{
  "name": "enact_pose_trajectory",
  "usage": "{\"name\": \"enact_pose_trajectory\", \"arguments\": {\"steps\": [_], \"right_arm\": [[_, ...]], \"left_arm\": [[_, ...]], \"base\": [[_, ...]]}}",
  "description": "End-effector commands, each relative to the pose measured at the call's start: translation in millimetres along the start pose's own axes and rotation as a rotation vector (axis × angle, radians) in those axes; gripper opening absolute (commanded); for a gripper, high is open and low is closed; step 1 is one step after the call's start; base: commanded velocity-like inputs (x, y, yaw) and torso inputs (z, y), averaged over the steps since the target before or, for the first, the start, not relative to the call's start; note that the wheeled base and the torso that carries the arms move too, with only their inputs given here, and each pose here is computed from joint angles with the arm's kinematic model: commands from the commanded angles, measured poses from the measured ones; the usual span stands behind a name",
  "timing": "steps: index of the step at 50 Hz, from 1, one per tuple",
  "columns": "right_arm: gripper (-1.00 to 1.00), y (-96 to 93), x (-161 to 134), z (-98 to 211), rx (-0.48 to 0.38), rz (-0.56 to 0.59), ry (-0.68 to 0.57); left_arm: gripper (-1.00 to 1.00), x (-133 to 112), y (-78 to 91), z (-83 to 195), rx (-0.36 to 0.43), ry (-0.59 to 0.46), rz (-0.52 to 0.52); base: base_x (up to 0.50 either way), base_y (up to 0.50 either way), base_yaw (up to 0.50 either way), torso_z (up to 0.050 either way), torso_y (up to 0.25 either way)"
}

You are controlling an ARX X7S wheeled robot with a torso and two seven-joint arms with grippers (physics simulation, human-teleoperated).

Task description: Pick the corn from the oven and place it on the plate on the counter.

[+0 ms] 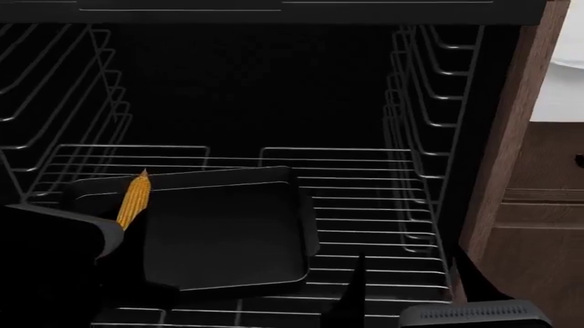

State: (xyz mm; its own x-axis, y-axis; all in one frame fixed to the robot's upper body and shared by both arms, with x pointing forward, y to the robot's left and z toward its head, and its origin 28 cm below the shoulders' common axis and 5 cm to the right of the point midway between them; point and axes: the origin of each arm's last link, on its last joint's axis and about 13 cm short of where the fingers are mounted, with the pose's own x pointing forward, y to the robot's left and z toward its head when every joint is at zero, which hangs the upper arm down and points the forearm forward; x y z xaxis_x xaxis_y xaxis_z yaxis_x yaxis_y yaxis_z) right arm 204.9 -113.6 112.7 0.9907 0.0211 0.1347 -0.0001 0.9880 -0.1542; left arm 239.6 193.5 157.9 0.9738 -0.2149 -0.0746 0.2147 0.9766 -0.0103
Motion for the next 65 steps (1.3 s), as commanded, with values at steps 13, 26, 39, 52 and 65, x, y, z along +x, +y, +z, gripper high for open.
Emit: {"name": "enact_pose_trajectory", "arguments": {"steps": [13, 26, 39, 52, 65], "right_arm": [[1.0, -0.5, -0.5, 1.2, -0.004, 0.002, -0.004], [1.0, 0.4, -0.4, 1.4, -0.005, 0.016, -0.011], [1.0, 0.3, -0.5, 1.4, 0.003, 0.025, -0.014], [1.0, 0.6, -0.1, 2.3, 0.002, 0.031, -0.014], [1.0, 0.7, 0.1, 2.6, 0.002, 0.032, -0.015]], "left_arm": [[-1.0, -1.3, -1.0, 3.4, -0.023, -0.014, -0.012], [-1.0, -1.5, -0.3, 2.4, -0.024, -0.016, -0.015], [-1.0, -1.5, -0.5, 2.4, -0.026, -0.016, -0.021], [-1.0, -1.3, -0.7, 3.5, -0.027, -0.02, -0.021], [-1.0, -1.7, -0.7, 4.3, -0.024, -0.024, -0.022]], "base": [[-0.23, -0.48, 0.0, 0.0, 0.0], [-0.18, -0.49, 0.0, 0.0, 0.0], [-0.04, -0.5, 0.0, 0.0, 0.0], [0.0, -0.5, 0.0, 0.0, 0.0], [0.0, -0.5, 0.0, 0.0, 0.0]]}}
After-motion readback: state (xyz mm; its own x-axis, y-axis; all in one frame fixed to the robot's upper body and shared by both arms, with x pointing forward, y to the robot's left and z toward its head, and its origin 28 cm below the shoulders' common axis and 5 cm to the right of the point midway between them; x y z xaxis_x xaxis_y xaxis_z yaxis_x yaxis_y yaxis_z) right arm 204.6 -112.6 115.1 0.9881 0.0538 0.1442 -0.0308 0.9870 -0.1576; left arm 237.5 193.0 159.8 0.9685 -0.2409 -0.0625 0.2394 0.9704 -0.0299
